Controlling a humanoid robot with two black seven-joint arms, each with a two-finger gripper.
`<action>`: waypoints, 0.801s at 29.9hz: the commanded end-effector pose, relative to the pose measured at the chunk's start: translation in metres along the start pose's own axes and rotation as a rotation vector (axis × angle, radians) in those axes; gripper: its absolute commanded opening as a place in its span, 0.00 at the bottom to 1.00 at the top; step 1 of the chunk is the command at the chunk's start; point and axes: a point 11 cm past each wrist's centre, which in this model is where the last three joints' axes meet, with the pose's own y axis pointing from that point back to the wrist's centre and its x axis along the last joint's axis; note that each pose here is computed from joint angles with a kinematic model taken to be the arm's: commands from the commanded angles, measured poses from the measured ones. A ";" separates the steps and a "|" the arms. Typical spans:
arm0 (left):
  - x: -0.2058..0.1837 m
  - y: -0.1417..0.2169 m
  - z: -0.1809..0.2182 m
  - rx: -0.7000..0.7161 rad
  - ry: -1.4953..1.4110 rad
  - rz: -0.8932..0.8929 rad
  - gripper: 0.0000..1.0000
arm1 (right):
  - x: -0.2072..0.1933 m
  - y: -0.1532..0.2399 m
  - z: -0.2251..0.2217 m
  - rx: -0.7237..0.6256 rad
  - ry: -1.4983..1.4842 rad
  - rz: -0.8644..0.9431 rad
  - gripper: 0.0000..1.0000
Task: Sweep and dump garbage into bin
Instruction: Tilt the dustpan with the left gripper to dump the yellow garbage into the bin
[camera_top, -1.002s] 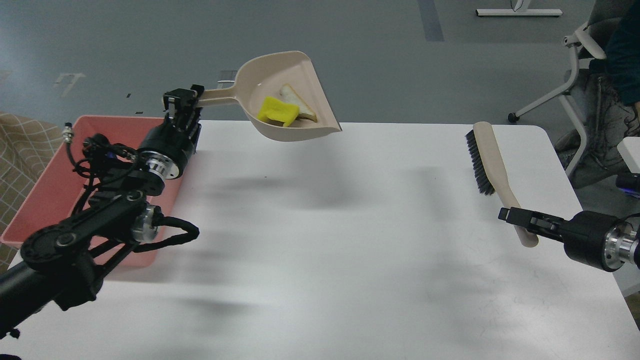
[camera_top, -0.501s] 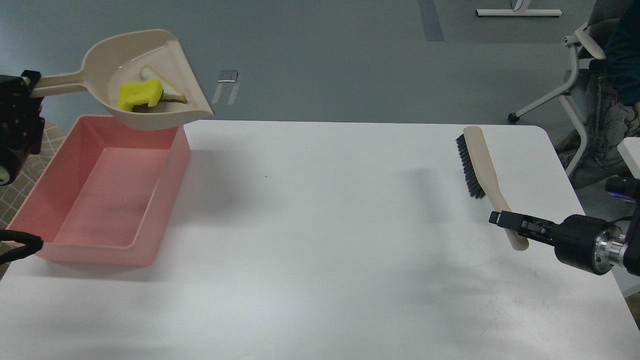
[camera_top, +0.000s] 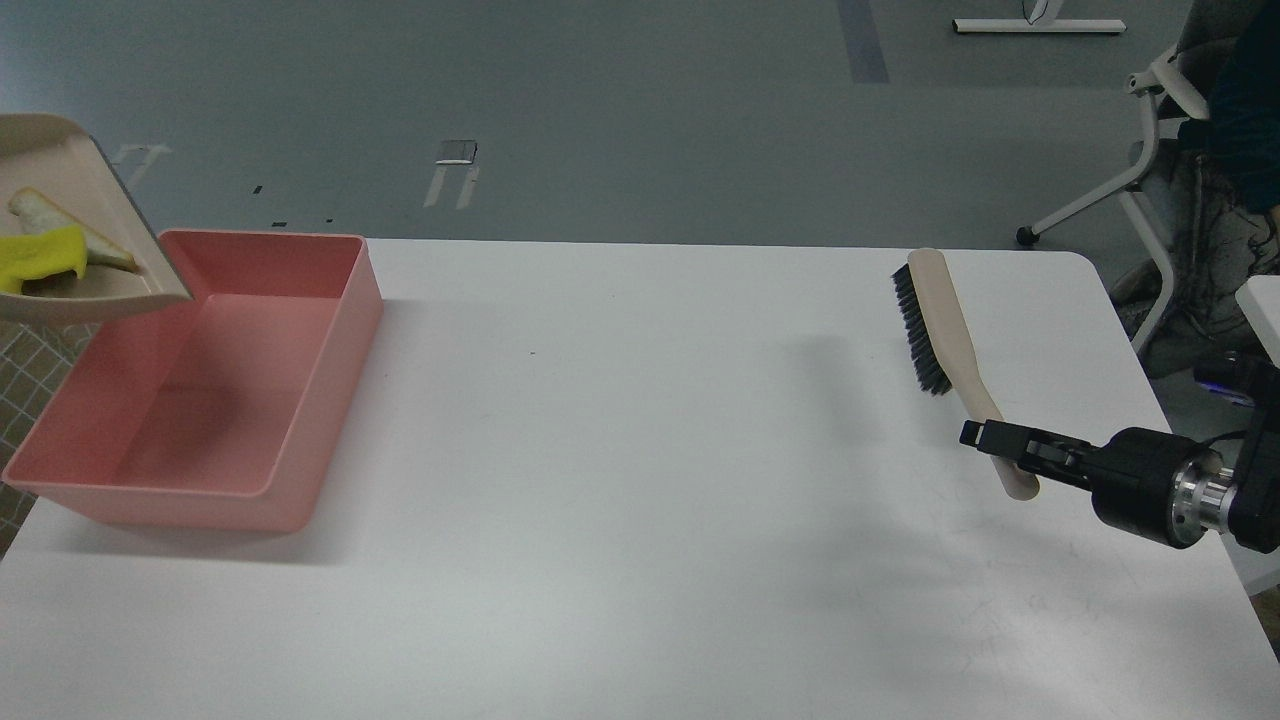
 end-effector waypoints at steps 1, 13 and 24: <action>0.014 -0.007 0.017 -0.063 -0.113 0.011 0.00 | -0.001 -0.001 -0.001 0.002 -0.001 -0.002 0.00; -0.005 -0.016 0.060 -0.197 -0.350 -0.104 0.00 | -0.004 -0.006 -0.006 0.021 -0.006 -0.007 0.00; -0.008 -0.017 0.068 -0.254 -0.565 -0.107 0.00 | -0.005 -0.006 -0.007 0.027 -0.005 -0.005 0.00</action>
